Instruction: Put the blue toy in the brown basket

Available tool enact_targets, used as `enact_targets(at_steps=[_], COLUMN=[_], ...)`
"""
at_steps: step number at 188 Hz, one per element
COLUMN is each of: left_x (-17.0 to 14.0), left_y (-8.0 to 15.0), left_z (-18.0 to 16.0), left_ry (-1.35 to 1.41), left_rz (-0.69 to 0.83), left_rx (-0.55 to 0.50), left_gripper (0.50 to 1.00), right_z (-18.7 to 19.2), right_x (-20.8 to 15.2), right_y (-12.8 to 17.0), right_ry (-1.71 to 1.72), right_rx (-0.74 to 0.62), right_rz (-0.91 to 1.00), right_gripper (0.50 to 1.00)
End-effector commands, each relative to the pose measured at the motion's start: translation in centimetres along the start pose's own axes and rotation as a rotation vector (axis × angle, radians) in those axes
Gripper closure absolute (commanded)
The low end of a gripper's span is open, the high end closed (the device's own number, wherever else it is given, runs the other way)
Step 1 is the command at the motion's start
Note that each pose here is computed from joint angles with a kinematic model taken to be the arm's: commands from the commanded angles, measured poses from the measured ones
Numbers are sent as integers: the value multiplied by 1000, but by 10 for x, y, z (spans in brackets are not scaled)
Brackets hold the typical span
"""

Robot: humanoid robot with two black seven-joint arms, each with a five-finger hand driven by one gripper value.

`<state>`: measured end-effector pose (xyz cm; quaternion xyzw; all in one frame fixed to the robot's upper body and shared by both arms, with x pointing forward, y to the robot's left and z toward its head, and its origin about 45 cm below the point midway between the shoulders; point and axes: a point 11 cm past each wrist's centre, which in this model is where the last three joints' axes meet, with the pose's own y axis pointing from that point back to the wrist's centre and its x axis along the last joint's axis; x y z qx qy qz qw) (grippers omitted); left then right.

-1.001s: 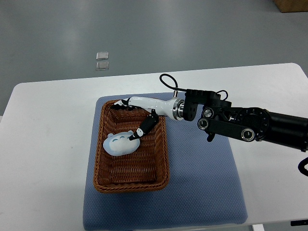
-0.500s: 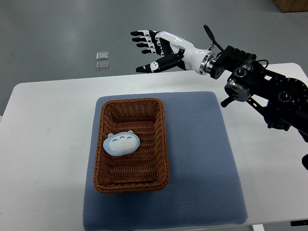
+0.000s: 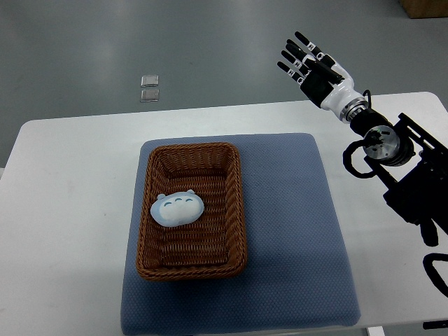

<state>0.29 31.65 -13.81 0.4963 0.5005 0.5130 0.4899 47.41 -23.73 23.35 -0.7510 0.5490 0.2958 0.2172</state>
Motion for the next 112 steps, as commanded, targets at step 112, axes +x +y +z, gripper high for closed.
enact_targets(at_steps=[112], left_x=[0], left_y=[0], left_z=[0], left_ry=[2], left_rz=[0], left_rx=[-1], left_gripper=[500], right_z=[54], right_x=[30], right_y=[26], right_ry=[-129], right_rx=[-49], right_rz=[-22], right_gripper=[591])
